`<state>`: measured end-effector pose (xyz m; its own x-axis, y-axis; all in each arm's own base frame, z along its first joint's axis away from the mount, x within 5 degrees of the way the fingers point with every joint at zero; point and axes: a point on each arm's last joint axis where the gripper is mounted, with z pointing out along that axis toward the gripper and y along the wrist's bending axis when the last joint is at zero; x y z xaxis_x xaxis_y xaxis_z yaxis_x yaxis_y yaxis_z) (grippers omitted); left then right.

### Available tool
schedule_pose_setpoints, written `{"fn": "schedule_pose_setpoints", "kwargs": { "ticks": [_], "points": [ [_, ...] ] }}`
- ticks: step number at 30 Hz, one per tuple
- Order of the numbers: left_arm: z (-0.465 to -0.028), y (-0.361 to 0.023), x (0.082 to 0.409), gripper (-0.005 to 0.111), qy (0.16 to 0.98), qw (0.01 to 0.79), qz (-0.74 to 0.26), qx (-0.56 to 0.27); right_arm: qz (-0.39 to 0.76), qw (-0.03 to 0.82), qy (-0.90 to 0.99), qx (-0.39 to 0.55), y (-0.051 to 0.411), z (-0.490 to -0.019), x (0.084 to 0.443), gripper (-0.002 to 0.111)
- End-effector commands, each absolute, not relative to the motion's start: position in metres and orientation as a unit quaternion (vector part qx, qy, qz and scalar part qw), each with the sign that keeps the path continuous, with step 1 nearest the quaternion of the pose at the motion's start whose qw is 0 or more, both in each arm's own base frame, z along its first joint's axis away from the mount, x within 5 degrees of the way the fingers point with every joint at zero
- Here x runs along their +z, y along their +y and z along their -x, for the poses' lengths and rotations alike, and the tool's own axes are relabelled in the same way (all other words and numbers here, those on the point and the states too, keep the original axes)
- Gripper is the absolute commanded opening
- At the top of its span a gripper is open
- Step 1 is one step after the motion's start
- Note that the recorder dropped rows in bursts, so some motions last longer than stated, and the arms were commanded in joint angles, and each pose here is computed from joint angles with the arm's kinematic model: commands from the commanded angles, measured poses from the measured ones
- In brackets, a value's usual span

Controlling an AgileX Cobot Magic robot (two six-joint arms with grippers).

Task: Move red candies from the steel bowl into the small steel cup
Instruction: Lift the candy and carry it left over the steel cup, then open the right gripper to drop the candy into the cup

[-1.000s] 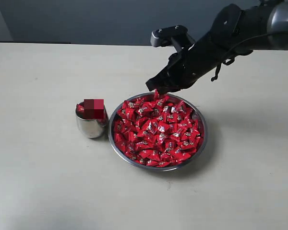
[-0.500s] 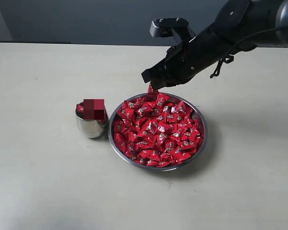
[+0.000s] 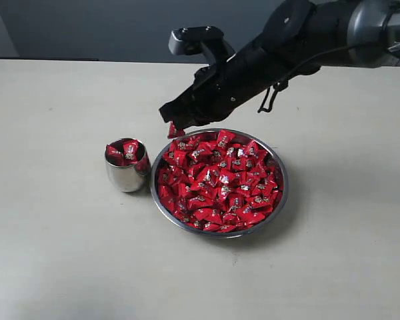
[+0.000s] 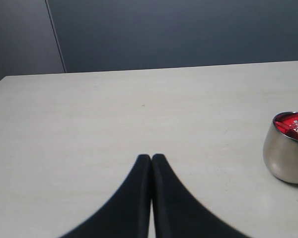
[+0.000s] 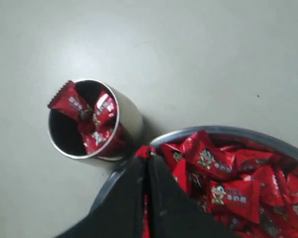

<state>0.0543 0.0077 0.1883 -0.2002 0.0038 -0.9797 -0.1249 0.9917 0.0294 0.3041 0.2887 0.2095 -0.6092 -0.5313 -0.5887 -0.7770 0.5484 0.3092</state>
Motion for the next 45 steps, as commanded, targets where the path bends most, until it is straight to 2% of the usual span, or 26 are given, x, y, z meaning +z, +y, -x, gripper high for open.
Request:
{"fn": "schedule_pose_setpoints", "kwargs": {
  "ticks": [1,13,17,32,34,40,42,45],
  "points": [
    [-0.054,0.008,0.187,0.0,0.772,0.632,0.04,0.05,0.398,0.223,0.84,0.294,0.308,-0.303,0.217,-0.001],
    [-0.054,0.008,0.187,0.0,0.772,0.632,0.04,0.05,0.438,0.185,0.821,0.316,0.362,-0.29,0.203,-0.001],
    [-0.054,0.008,0.187,0.0,0.772,0.632,0.04,0.05,0.435,0.175,0.834,0.289,0.361,-0.292,0.191,-0.001],
    [-0.054,0.008,0.187,0.0,0.772,0.632,0.04,0.05,0.45,0.167,0.83,0.283,0.359,-0.29,0.19,0.0],
    [-0.054,0.008,0.187,0.0,0.772,0.632,0.04,0.05,0.452,0.165,0.83,0.283,0.359,-0.29,0.19,0.007],
    [-0.054,0.008,0.187,0.0,0.772,0.632,0.04,0.05,0.454,0.16,0.83,0.283,0.359,-0.289,0.19,0.045],
    [-0.054,0.008,0.187,0.0,0.772,0.632,0.04,0.05,0.454,0.16,0.83,0.283,0.359,-0.289,0.19,0.05],
    [-0.054,0.008,0.187,0.0,0.772,0.632,0.04,0.05,0.447,0.159,0.831,0.291,0.36,-0.289,0.19,0.049]
  ]
}}
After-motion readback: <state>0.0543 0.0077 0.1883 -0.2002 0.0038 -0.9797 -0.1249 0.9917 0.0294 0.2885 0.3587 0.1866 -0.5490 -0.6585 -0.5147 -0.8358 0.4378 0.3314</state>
